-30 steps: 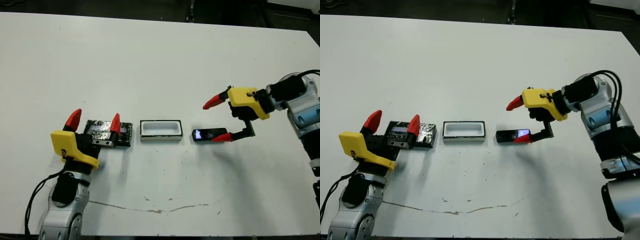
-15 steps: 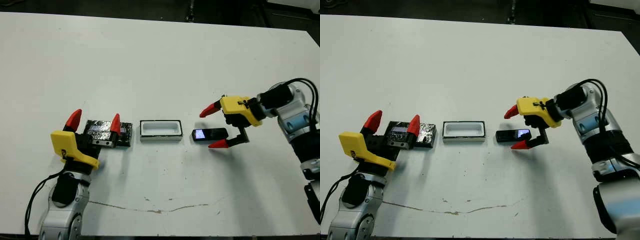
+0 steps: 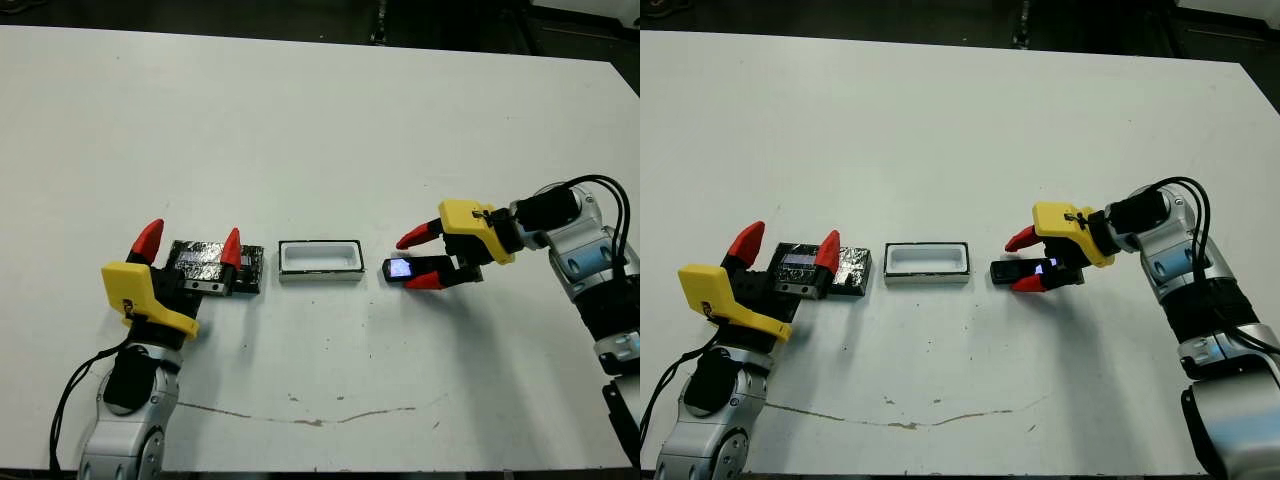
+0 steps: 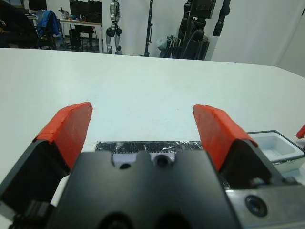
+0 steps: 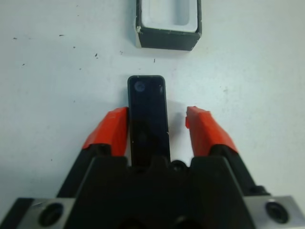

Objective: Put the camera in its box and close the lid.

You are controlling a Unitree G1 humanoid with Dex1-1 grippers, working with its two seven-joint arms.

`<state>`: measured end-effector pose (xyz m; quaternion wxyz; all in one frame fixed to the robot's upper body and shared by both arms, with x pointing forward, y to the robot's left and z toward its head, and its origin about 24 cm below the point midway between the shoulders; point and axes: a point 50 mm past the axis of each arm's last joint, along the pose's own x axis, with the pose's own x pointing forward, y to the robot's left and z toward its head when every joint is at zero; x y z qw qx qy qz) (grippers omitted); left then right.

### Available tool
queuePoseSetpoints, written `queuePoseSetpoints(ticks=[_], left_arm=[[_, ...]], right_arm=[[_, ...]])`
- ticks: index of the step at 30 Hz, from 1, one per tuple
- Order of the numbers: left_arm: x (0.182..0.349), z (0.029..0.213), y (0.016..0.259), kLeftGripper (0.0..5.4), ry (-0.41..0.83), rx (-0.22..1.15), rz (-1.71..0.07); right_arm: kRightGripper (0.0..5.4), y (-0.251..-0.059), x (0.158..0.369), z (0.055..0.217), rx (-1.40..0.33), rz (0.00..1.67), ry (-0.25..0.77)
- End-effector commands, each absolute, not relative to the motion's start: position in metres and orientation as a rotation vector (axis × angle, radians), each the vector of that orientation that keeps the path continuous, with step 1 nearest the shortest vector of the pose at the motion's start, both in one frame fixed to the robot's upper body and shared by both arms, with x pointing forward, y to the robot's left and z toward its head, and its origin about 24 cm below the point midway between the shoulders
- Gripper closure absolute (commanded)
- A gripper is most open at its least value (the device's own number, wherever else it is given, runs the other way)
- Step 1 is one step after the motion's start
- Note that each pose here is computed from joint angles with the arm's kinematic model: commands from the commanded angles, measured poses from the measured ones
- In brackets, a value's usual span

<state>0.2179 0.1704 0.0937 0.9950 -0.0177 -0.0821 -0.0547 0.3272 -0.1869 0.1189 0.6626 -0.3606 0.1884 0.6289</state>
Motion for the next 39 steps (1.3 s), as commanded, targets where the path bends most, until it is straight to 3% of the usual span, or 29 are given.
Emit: queuePoseSetpoints(ticks=[1, 7, 12, 17, 21, 25, 28, 33, 39], left_arm=[[0.216, 0.089, 0.173, 0.00, -0.138, -0.034, -0.098], [0.216, 0.090, 0.173, 0.00, -0.136, -0.021, -0.097], [0.216, 0.089, 0.173, 0.00, -0.134, -0.039, -0.087], [0.216, 0.089, 0.173, 0.00, -0.137, -0.040, -0.077], [0.216, 0.090, 0.173, 0.00, -0.134, -0.039, -0.068], [0.215, 0.090, 0.173, 0.00, -0.132, -0.041, -0.069], [0.215, 0.089, 0.173, 0.00, -0.133, -0.033, -0.068], [0.216, 0.089, 0.172, 0.00, -0.136, -0.039, -0.071], [0.216, 0.089, 0.172, 0.00, -0.137, -0.034, -0.071]], right_arm=[[2.96, -0.187, 0.323, 0.105, -0.791, 1.395, 0.470], [3.74, -0.187, 0.322, 0.106, -0.813, 1.404, 0.480], [3.73, -0.188, 0.323, 0.110, -0.909, 1.373, 0.470], [3.73, -0.193, 0.324, 0.114, -0.895, 1.335, 0.474], [3.73, -0.200, 0.330, 0.130, -0.825, 1.243, 0.463], [3.73, -0.200, 0.338, 0.151, -0.714, 1.182, 0.383], [3.73, -0.196, 0.348, 0.163, -0.609, 1.160, 0.365], [3.73, -0.182, 0.360, 0.171, -0.419, 1.180, 0.332], [3.73, -0.150, 0.361, 0.181, -0.313, 1.276, 0.241]])
